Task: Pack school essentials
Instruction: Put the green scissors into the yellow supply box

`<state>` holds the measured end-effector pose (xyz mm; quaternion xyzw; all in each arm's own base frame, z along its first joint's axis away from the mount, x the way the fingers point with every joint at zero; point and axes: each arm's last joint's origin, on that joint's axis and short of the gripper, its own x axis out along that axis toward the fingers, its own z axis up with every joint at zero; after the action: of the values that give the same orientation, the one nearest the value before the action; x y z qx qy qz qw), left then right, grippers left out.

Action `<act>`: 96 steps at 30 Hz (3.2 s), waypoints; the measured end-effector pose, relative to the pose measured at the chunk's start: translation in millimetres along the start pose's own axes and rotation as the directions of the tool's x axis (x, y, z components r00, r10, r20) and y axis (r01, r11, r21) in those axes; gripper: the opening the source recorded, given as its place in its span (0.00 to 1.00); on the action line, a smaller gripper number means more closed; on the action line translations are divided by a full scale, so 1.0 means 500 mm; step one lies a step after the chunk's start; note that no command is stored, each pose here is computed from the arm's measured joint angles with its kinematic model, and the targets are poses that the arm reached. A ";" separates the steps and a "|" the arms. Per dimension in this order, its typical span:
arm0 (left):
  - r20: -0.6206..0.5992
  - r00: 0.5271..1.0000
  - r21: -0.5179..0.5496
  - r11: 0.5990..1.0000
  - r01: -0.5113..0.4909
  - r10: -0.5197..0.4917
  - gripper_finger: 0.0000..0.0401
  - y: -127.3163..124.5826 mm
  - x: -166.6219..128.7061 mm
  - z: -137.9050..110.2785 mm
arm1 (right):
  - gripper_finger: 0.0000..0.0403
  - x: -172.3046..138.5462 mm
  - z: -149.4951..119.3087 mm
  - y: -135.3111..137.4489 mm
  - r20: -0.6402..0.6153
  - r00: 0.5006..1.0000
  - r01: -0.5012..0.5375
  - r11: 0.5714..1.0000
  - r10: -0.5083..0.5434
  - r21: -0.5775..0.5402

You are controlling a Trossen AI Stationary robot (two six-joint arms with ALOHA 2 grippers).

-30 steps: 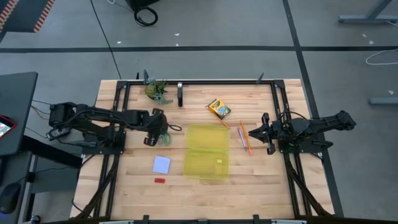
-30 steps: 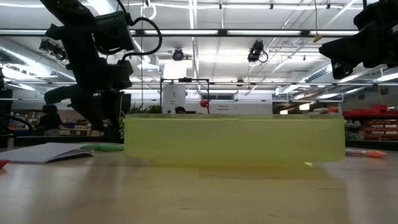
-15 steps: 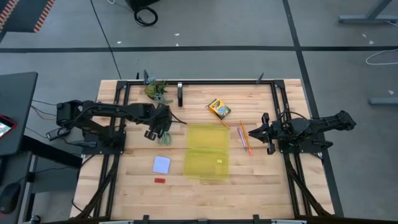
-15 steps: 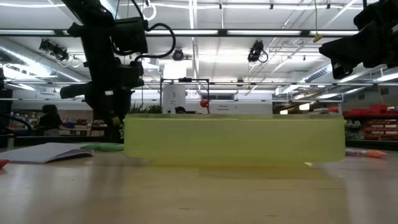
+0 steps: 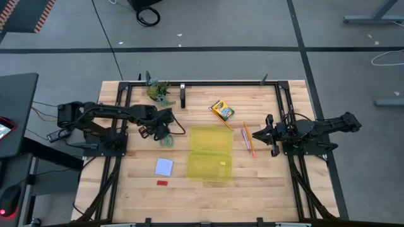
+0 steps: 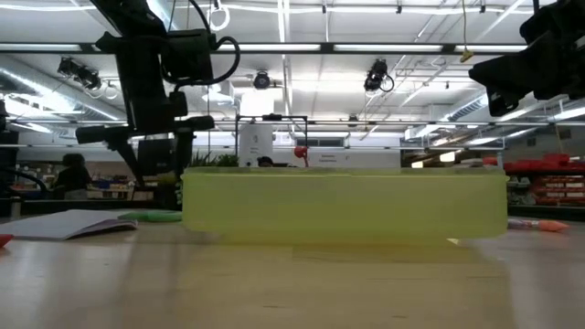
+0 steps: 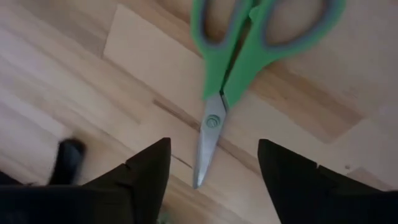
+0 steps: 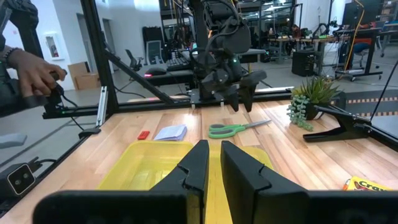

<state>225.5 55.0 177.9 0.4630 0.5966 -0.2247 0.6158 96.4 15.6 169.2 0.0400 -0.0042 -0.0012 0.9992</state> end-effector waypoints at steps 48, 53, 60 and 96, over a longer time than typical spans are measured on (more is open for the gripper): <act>0.007 1.000 0.121 0.993 0.016 -0.017 0.63 0.003 0.004 -0.016 | 0.13 0.000 0.000 0.000 0.000 1.000 0.000 1.000 0.000 0.000; -0.009 1.000 0.123 0.992 0.023 -0.022 0.64 0.001 0.004 -0.017 | 0.13 0.000 0.000 0.000 0.000 1.000 0.000 1.000 0.000 0.000; -0.014 0.997 0.137 0.988 0.071 -0.069 0.65 -0.007 0.004 -0.021 | 0.13 0.000 0.000 0.000 0.000 1.000 0.000 1.000 0.000 0.000; 0.173 0.965 0.081 0.974 -0.211 0.195 0.51 0.048 0.026 -0.055 | 0.13 0.000 0.000 0.000 0.000 1.000 0.000 1.000 0.000 0.000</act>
<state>233.2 92.7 176.9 0.5314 0.4815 -0.2268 0.6590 96.5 15.6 169.2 0.0400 -0.0042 -0.0014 0.9992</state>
